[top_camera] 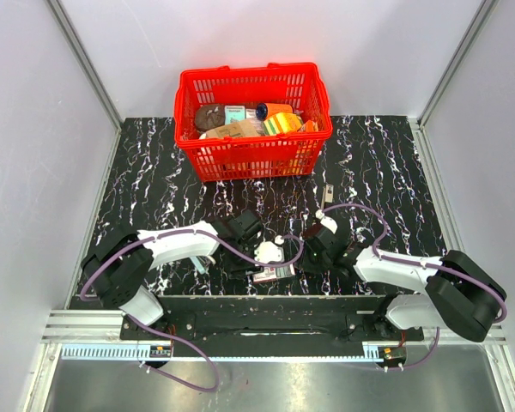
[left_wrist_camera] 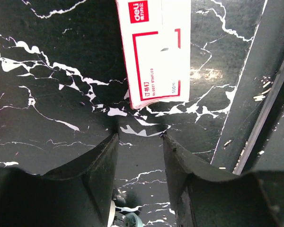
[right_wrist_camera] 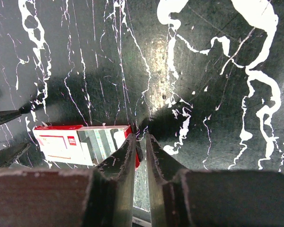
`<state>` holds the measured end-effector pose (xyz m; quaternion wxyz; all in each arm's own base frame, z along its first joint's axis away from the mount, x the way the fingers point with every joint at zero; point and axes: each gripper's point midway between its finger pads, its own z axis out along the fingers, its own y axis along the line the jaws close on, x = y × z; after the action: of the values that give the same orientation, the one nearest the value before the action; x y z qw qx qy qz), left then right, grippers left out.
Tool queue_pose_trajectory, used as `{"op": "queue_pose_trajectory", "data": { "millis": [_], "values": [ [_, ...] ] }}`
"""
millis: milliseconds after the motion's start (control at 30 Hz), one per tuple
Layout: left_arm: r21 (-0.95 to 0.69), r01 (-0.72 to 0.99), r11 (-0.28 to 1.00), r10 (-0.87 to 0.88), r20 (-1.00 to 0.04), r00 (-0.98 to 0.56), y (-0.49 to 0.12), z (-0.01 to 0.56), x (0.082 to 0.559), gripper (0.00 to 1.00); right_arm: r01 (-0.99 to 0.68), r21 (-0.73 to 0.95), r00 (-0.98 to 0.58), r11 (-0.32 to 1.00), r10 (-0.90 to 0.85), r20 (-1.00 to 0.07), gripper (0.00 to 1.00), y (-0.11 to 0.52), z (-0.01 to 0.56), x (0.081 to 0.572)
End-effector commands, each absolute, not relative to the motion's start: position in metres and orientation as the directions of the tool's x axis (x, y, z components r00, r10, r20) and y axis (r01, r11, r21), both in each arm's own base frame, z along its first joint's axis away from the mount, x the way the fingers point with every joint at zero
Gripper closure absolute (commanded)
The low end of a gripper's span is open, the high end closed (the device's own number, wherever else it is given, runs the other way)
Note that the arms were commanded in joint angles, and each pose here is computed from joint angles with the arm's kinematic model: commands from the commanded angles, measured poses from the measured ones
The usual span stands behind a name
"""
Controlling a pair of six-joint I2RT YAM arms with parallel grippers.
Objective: Unload the staples from the stapler
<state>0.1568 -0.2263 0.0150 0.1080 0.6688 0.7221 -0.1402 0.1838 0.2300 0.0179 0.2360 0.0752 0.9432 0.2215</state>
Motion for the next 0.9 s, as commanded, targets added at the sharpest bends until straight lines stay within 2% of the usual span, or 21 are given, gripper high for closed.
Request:
{"op": "queue_pose_trajectory", "data": {
  "millis": [0,433,867],
  "values": [
    [-0.065,0.997,0.038,0.916,-0.396,-0.061,-0.237,0.023,0.152,0.53,0.063,0.413,-0.902,0.908,0.229,-0.366,0.80,0.218,0.007,0.171],
    [-0.072,0.997,0.000,0.901,-0.432,-0.031,-0.271,0.025,0.148,0.53,0.061,0.438,-0.915,0.897,0.226,-0.335,0.83,0.224,0.006,0.166],
    [-0.034,0.999,-0.003,0.902,-0.432,-0.012,-0.277,0.025,0.158,0.53,0.041,0.441,-0.930,0.896,0.196,-0.312,0.85,0.230,0.001,0.162]
  ]
}}
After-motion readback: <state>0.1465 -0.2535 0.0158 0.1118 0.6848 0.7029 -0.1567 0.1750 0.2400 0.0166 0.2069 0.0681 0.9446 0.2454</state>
